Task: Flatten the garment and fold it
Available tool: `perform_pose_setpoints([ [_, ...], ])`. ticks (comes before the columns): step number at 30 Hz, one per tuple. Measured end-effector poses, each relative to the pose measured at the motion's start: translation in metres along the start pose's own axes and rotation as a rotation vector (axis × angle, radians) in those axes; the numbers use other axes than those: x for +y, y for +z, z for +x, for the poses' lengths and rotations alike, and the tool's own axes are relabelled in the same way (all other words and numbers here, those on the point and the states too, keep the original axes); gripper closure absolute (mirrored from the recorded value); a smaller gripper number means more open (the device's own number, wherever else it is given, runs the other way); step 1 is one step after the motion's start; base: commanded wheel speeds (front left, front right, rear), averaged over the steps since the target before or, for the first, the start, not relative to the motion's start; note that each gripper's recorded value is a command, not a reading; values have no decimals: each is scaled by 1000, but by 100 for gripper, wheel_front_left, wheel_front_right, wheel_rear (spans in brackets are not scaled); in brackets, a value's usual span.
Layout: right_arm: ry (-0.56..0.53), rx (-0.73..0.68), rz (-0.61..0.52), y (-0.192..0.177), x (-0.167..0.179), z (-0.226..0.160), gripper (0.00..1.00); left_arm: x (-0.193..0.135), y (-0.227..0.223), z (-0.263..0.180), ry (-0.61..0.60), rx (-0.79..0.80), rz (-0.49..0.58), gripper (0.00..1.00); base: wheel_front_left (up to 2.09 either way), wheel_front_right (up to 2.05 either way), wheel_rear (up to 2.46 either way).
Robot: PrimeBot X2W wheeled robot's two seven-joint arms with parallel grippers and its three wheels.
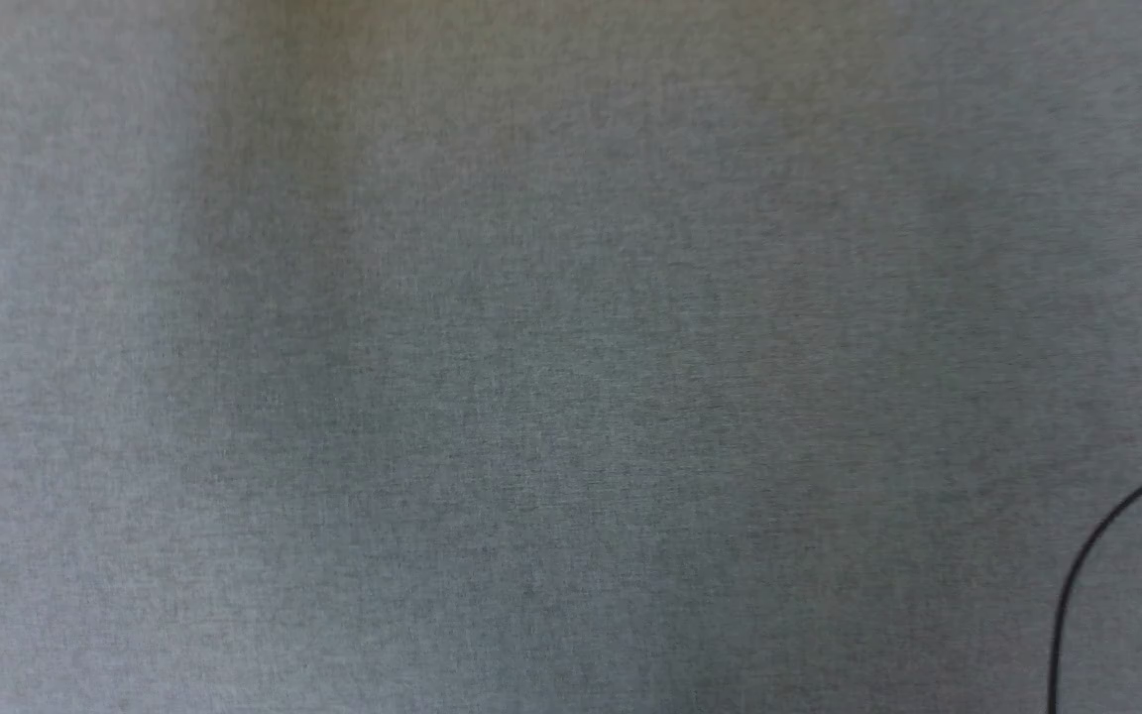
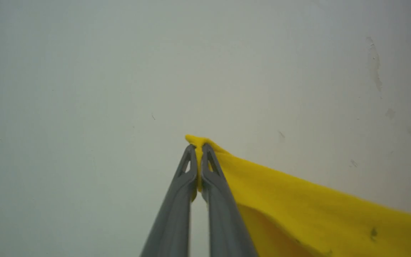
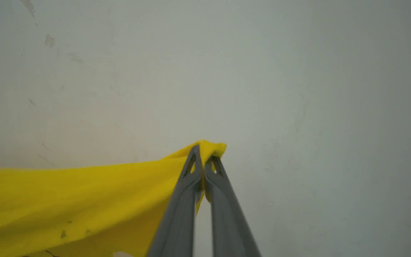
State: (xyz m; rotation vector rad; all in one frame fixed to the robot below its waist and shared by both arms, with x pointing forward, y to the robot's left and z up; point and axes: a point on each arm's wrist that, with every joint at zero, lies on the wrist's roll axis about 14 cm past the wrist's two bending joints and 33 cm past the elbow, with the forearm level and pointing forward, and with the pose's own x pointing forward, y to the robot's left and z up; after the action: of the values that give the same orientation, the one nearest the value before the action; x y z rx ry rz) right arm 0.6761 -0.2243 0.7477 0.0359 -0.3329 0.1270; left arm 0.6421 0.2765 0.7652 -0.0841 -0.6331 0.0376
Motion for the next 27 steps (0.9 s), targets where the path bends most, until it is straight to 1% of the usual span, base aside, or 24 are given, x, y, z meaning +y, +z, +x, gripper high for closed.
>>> perform_pose_setpoints([
  [3,11,45,20,-33,6,3,100,-3,-34,-9,-14,67,4,100,0,0,0],
  [6,10,87,52,-64,8,-2,100,-1,-63,-27,-25,142,37,100,0,0,0],
  [11,12,206,84,-118,13,-33,100,-6,-105,-73,-52,271,60,100,0,0,0],
  [14,9,288,109,-146,13,-63,100,-5,-124,-113,-54,367,63,100,0,0,0],
  [19,35,426,126,-175,22,-126,100,19,-130,-175,-38,516,124,100,0,0,0],
  [23,51,528,158,-184,27,-182,100,28,-132,-234,-90,702,198,100,0,0,0],
  [27,49,615,152,-181,22,-233,100,28,-118,-274,-147,809,254,100,0,0,0],
])
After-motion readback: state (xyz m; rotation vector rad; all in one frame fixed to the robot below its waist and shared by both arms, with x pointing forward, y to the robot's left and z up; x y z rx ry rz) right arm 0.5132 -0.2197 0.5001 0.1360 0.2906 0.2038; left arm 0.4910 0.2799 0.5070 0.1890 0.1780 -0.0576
